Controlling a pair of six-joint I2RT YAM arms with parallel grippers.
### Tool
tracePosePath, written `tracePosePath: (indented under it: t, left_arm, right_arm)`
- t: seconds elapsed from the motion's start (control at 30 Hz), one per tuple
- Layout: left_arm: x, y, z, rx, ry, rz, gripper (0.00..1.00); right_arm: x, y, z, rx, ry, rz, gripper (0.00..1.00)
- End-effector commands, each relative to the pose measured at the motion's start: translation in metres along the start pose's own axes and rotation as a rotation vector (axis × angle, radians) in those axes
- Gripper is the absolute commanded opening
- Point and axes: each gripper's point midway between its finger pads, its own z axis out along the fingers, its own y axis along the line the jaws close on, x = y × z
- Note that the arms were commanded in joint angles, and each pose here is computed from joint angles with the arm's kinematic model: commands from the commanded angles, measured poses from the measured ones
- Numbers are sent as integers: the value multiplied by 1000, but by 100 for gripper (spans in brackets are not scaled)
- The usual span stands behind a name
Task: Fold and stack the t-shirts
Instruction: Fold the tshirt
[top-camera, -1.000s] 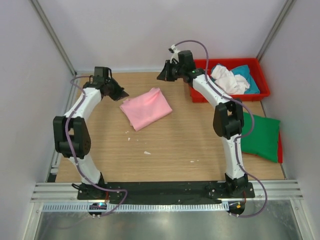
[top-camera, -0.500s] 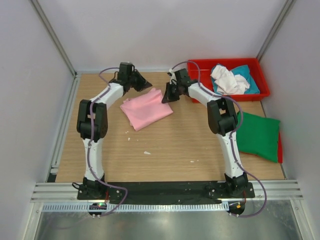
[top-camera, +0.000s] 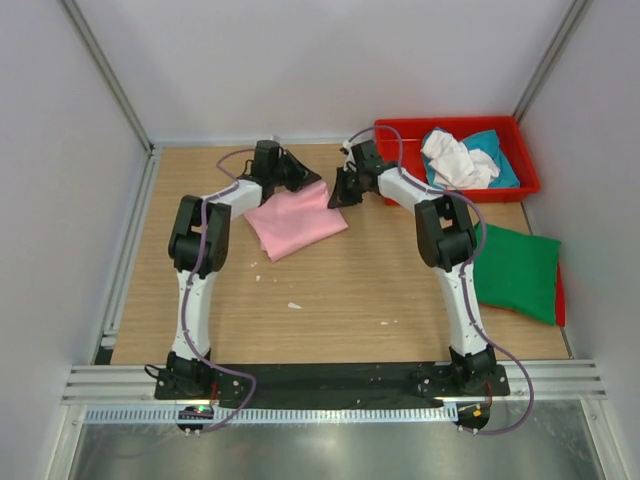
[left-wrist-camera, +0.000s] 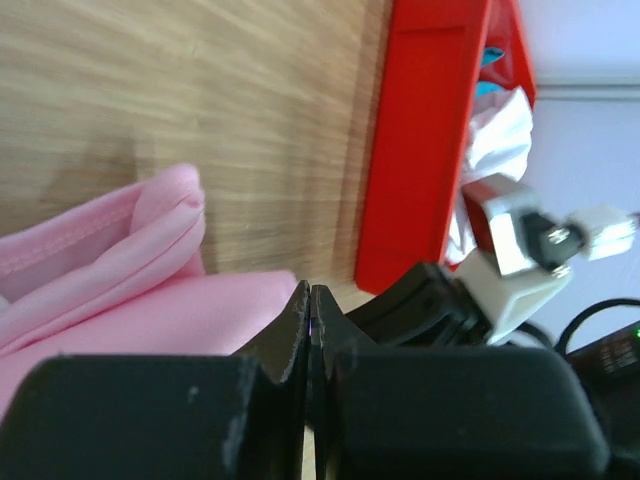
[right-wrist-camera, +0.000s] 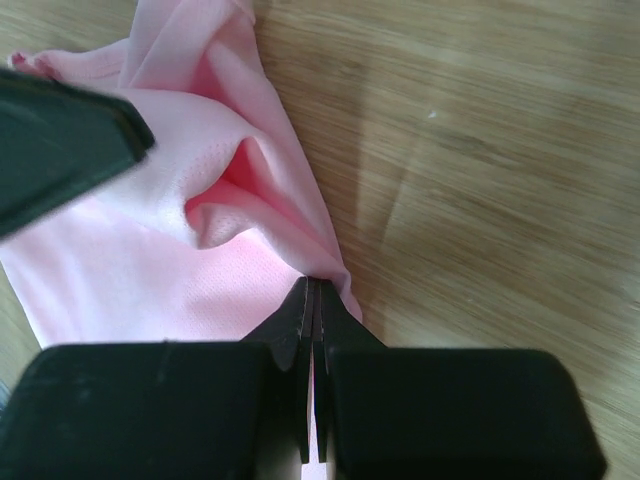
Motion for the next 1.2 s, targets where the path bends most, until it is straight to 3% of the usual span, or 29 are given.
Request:
tracePosePath:
  t: [0.0,0.37,0.73,0.93,1.17]
  left_arm:
    - [4,-33,-14,104,-8,54,0]
    - [28,-31,-4,106,43,109,0]
    - [21,-79,-37,193,8,161,0]
    - [48,-42,-35,122,53,157,0]
    - [47,-15,-12,63,51,155,0]
  right_arm:
    - [-33,8,-22,-9,-96,3,1]
    - [-43,16,-19,-43,-121,18,1]
    - [-39,12,-16,-34,-113,33,1]
    - [-35,9,-10,-31,-104,66,1]
    - [-33,7,-8,-25,-99,71,1]
